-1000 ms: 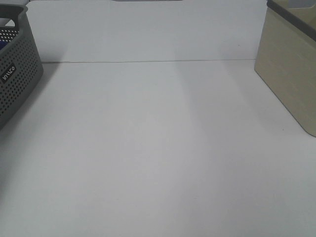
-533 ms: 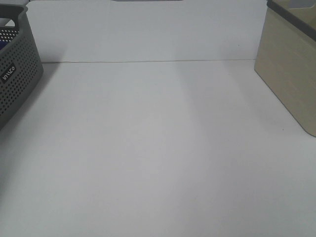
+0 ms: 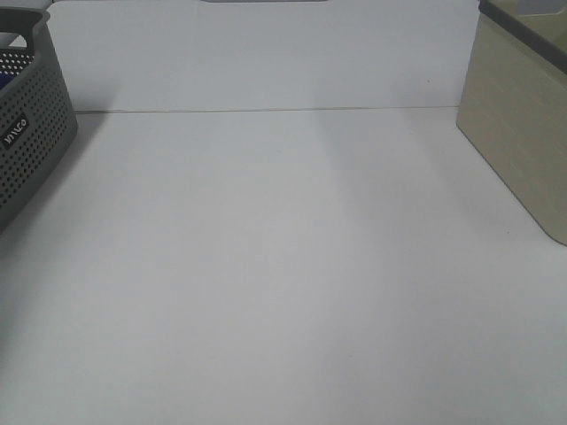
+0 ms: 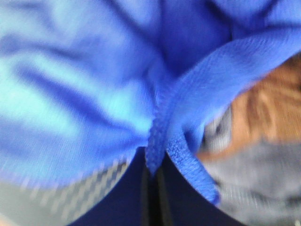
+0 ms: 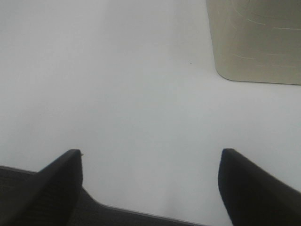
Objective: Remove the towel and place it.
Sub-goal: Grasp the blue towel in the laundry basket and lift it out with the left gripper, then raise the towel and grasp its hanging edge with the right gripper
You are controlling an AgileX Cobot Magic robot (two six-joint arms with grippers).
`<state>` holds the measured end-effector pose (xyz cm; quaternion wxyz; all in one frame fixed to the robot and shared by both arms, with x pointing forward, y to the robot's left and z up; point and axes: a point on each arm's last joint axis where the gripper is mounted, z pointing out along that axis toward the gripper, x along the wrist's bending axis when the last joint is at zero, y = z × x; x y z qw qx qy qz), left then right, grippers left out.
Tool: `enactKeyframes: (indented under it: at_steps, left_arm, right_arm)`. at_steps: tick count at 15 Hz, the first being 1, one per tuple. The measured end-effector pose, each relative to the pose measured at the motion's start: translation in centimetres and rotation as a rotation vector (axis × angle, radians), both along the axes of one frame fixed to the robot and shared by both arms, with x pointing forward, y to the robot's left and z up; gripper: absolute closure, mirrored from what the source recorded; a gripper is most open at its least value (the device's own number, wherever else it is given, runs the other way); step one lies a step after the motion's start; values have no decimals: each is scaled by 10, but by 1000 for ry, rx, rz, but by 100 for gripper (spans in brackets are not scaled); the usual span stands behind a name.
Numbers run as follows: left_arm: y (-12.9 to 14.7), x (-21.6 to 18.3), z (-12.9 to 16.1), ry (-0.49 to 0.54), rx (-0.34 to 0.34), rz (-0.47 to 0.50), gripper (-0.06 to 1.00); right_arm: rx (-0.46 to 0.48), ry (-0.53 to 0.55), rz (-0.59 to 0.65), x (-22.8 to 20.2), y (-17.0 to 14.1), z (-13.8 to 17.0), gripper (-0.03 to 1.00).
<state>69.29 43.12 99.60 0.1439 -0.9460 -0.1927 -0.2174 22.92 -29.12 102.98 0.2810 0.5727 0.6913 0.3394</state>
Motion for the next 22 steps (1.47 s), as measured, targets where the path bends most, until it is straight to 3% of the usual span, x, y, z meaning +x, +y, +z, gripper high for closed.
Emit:
enactKeyframes:
  at_steps: [3, 5, 9, 12, 15, 17, 22]
  left_arm:
    - [-4, -22, 59, -72, 19, 26, 94]
    - [-13, -51, 124, -217, 4, 46, 94]
    - [-31, -94, 193, -412, -50, 49, 94]
    - [-64, -129, 240, -546, -49, -34, 94]
    - [-99, -153, 272, -678, -62, -150, 94]
    - [-138, -174, 297, -805, -110, -284, 94]
    - [-194, -188, 302, -816, -206, -478, 94]
  right_arm:
    - [0, 0, 0, 0, 0, 0, 19]
    - [0, 0, 0, 0, 0, 0, 19]
    - [0, 0, 0, 0, 0, 0, 19]
    - [0, 0, 0, 0, 0, 0, 19]
    - [0, 0, 0, 0, 0, 0, 19]
    - [0, 0, 0, 0, 0, 0, 19]
    - [10, -15, 4, 0, 1, 2, 19]
